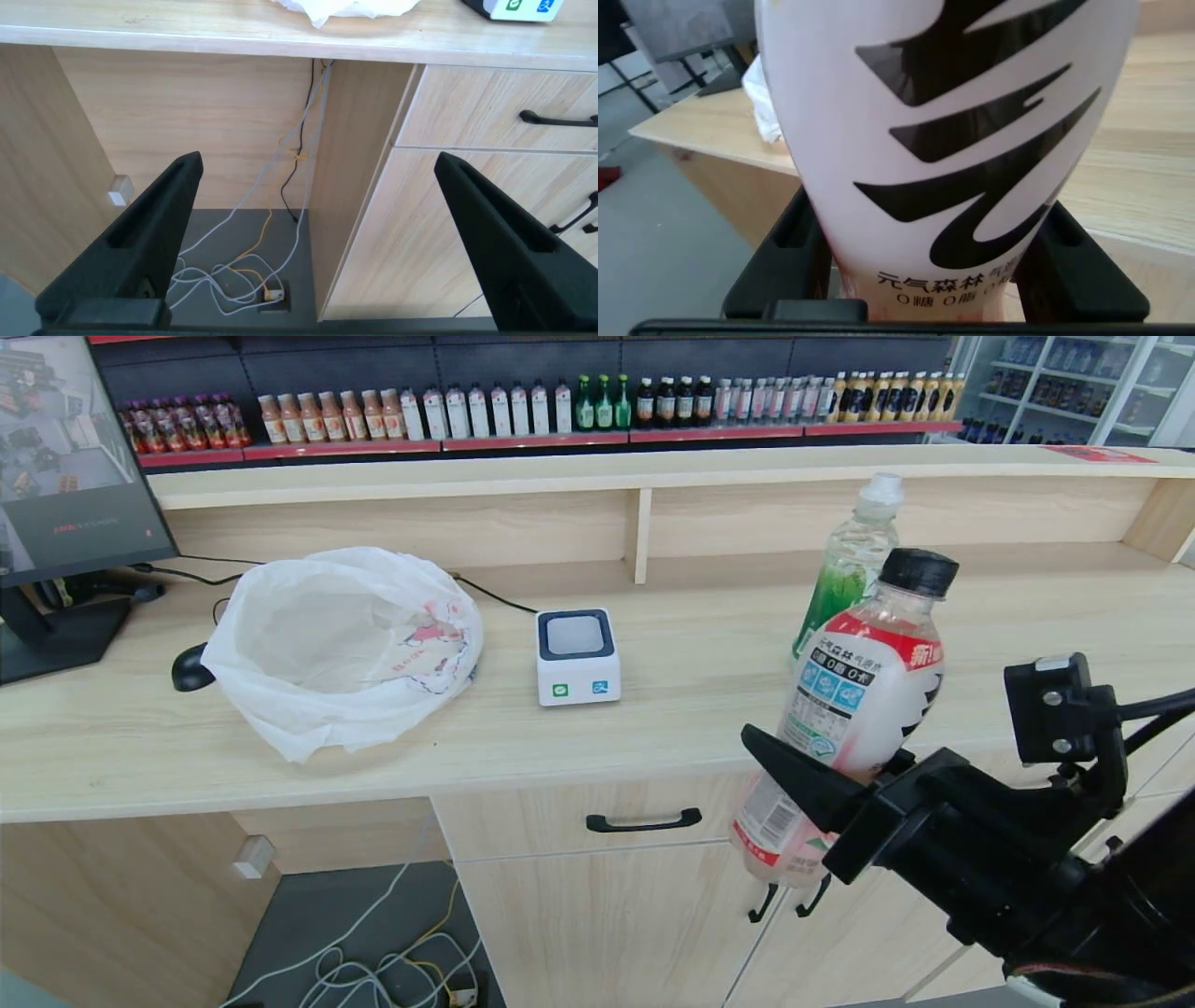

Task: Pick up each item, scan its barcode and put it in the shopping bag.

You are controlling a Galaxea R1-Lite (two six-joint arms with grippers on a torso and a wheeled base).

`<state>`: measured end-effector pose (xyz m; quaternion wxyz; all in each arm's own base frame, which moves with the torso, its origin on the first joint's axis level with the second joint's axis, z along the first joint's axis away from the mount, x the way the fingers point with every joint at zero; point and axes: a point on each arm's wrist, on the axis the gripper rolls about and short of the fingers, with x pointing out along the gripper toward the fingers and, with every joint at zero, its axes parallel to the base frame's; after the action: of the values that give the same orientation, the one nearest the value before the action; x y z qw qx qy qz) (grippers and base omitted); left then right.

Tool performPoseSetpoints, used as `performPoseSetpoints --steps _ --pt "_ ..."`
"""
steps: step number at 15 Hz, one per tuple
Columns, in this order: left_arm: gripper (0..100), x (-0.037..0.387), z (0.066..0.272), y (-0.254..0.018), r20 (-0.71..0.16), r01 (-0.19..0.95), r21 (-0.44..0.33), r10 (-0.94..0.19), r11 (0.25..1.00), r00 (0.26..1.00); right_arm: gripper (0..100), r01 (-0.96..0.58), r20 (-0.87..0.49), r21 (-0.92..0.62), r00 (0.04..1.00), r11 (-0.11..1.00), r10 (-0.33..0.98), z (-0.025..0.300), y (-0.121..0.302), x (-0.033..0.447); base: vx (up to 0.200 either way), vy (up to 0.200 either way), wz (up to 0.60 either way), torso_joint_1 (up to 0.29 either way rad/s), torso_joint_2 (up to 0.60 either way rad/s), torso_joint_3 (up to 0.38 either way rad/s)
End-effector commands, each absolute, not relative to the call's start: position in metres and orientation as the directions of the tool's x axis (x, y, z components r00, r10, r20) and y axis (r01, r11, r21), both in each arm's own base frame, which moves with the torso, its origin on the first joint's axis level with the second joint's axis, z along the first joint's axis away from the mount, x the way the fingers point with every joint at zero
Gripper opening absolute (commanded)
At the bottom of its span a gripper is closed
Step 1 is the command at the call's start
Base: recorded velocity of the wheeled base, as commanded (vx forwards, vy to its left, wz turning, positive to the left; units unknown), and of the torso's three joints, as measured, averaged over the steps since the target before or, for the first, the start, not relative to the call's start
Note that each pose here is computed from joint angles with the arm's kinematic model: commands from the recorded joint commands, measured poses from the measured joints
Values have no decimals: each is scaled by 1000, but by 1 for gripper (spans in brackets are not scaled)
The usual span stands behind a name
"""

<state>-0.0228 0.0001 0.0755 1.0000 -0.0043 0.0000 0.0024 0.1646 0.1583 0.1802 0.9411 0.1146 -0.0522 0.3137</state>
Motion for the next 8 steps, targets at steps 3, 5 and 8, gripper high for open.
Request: performPoseSetpoints --steps 3,5,8 --pt "100 -23 75 0 0 -5 -9 5 1000 1000 0 -685 174 196 728 701 663 179 162 163 0 0 0 0 0 0" --pt "100 -23 75 0 0 -6 -9 6 1000 1000 0 -722 185 222 691 655 699 181 164 163 0 0 0 0 0 0" --pt "100 -23 75 0 0 -6 -9 6 1000 1000 0 -791 209 247 608 560 766 177 165 162 0 0 0 0 0 0"
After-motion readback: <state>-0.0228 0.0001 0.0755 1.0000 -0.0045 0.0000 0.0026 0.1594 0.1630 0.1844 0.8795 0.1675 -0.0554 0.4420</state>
